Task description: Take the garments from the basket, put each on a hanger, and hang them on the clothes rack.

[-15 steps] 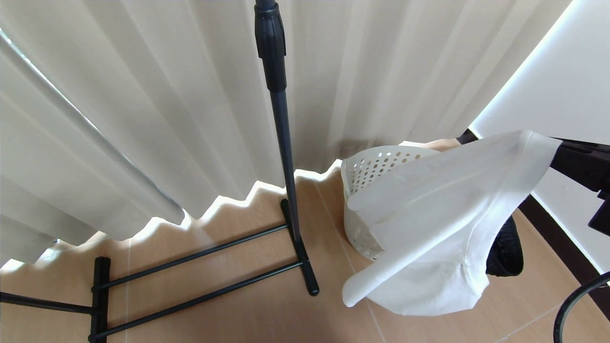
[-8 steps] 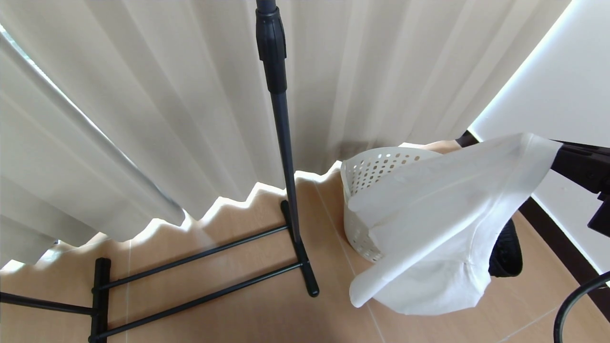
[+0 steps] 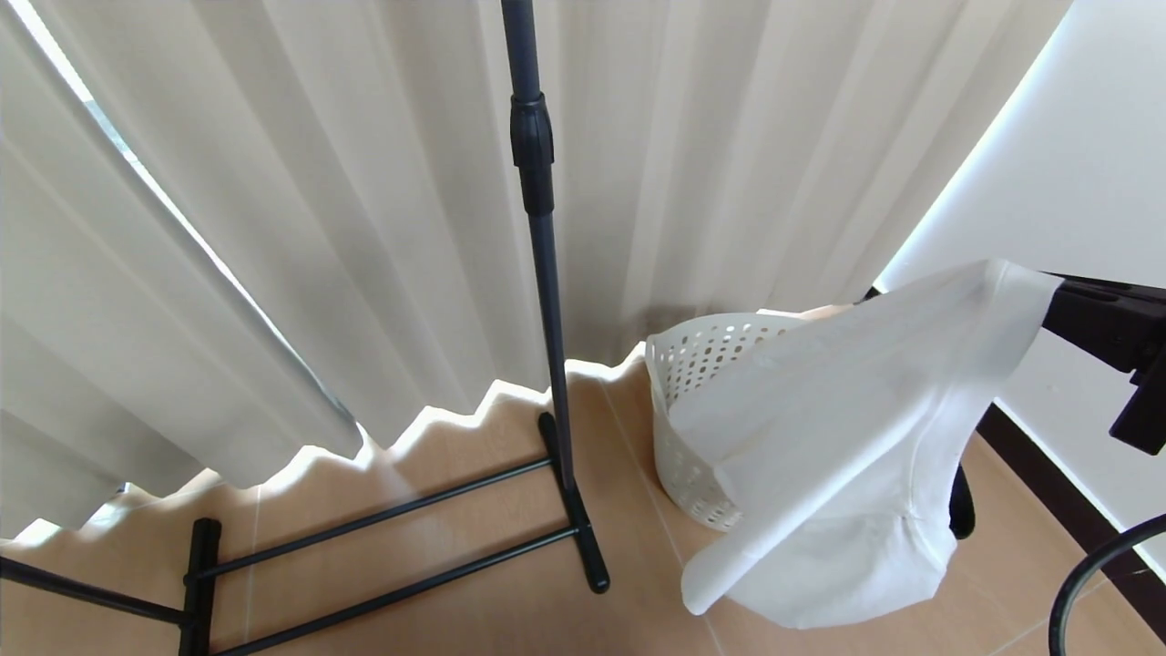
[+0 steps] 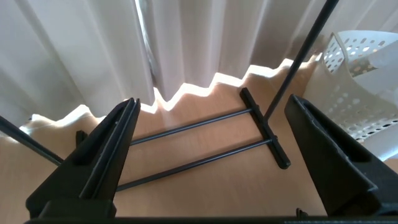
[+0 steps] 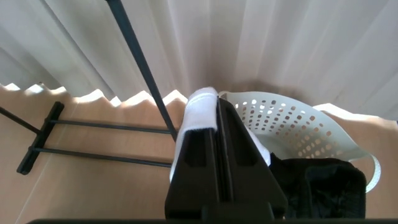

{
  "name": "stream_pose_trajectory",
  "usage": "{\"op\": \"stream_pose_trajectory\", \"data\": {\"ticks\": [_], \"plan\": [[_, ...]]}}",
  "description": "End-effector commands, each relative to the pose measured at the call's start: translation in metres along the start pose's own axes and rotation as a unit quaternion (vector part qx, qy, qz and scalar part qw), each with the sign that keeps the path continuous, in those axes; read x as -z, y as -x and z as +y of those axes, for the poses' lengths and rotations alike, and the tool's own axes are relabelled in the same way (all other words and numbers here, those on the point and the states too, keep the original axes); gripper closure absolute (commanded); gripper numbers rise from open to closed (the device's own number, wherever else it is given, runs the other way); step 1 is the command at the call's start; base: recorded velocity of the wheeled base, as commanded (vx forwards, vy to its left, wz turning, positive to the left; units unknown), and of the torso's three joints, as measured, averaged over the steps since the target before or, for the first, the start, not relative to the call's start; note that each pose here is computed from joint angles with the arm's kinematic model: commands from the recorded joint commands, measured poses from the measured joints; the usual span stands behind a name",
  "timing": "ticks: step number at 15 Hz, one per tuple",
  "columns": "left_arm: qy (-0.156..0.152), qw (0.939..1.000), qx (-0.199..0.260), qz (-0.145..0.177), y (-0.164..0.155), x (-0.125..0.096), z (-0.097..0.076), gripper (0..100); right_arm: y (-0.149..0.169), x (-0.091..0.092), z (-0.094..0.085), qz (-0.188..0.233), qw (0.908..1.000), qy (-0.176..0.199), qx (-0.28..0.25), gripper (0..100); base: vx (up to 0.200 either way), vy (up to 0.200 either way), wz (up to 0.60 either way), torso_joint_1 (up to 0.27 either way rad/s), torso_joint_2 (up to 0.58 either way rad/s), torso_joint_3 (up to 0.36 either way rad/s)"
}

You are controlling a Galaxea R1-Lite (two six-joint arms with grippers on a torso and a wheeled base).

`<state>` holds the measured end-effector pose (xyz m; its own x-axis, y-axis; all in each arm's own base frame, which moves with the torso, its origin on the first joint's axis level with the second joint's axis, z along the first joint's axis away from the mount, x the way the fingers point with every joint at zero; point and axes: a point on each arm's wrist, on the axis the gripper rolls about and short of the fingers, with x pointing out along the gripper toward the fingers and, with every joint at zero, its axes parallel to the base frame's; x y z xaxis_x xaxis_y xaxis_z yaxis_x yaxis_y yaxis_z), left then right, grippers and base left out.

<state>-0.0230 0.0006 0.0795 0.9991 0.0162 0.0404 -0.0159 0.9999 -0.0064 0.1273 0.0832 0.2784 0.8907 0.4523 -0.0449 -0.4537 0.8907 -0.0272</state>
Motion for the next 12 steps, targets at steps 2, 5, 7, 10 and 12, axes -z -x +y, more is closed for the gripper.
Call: {"op": "stream_pose_trajectory", "data": {"ticks": [2,5,7,10,12], "plan": [[0.0,1.0,0.0,0.0,-0.0001,0.0,0.0,0,-0.002,0.0007,0.0003,0.003,1.0,-0.003,0.0,100,0.0,0.0,0.0,-0.002,0.0,0.2],[0.0,1.0,0.0,0.0,-0.0001,0.0,0.0,0,-0.0024,0.0009,0.0004,0.003,1.0,-0.004,0.0,100,0.0,0.0,0.0,0.002,0.0,0.203],[0.0,1.0,0.0,0.0,-0.0001,0.0,0.0,0,-0.0037,0.0016,0.0006,0.006,1.0,-0.004,-0.001,100,0.0,0.0,0.0,-0.002,0.0,0.208],[0.0,1.0,0.0,0.0,-0.0001,0.0,0.0,0,-0.0044,0.0023,-0.0016,0.007,0.9999,-0.006,0.005,100,0.0,0.0,0.0,0.005,-0.02,0.181],[0.0,1.0,0.0,0.0,-0.0001,0.0,0.0,0,-0.005,0.0025,-0.0032,0.008,0.9999,-0.006,0.009,100,0.0,0.0,0.0,0.027,-0.27,-0.046]]}}
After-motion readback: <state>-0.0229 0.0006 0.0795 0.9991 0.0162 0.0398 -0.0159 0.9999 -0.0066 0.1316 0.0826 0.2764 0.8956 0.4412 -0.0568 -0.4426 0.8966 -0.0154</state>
